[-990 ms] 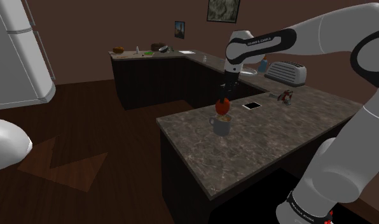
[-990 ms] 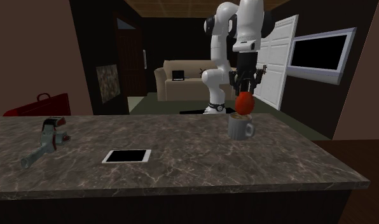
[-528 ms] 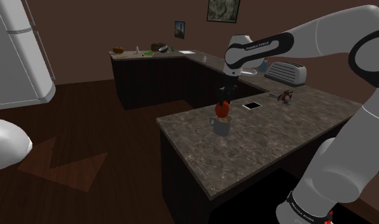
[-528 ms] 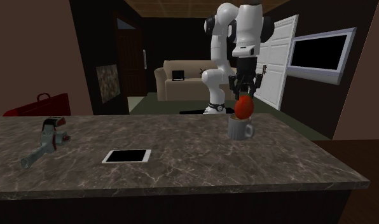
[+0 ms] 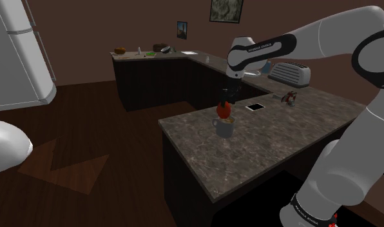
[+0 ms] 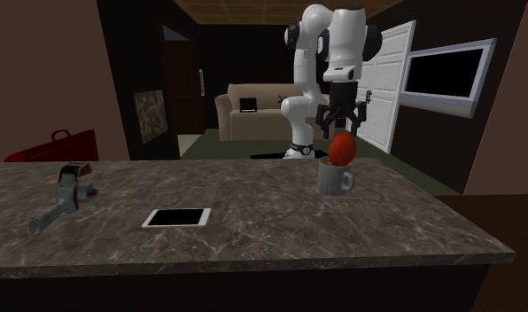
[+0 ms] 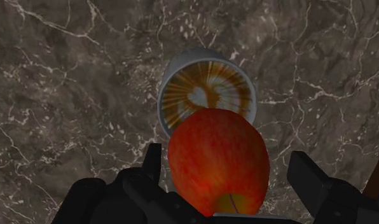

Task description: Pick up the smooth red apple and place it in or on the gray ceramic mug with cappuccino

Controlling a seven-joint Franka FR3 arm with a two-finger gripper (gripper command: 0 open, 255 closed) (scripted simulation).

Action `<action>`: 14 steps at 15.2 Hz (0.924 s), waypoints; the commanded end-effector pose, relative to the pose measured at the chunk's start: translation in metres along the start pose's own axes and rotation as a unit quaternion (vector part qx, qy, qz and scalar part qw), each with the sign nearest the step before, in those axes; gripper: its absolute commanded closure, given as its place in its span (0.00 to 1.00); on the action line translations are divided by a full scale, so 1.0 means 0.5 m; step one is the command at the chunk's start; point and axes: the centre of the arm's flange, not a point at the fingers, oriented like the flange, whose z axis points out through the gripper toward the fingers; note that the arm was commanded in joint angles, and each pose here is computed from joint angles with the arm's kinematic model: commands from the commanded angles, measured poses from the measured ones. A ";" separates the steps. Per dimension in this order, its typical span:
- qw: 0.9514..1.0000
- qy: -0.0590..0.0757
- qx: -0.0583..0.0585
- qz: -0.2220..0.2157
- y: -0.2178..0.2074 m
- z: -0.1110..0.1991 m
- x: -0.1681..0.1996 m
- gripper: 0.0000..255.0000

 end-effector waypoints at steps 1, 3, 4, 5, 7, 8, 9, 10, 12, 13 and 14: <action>1.000 -0.001 0.000 0.000 0.000 0.001 0.000 0.00; 1.000 -0.001 0.000 0.000 -0.003 -0.027 -0.002 0.00; 1.000 -0.001 0.000 0.000 -0.003 -0.053 -0.002 0.00; 1.000 -0.001 0.000 0.000 -0.003 -0.080 -0.002 0.00; 1.000 -0.001 0.000 0.000 -0.003 -0.100 -0.002 0.00; 1.000 -0.001 0.000 0.000 -0.003 -0.100 -0.002 0.00; 1.000 -0.001 0.000 0.000 -0.003 -0.100 -0.002 0.00; 1.000 -0.001 0.000 0.000 -0.003 -0.100 -0.002 0.00; 1.000 -0.001 0.000 0.000 -0.003 -0.100 -0.002 0.00; 1.000 -0.001 0.000 0.000 -0.003 -0.100 -0.002 0.00; 1.000 -0.001 0.000 0.000 -0.003 -0.100 -0.002 0.00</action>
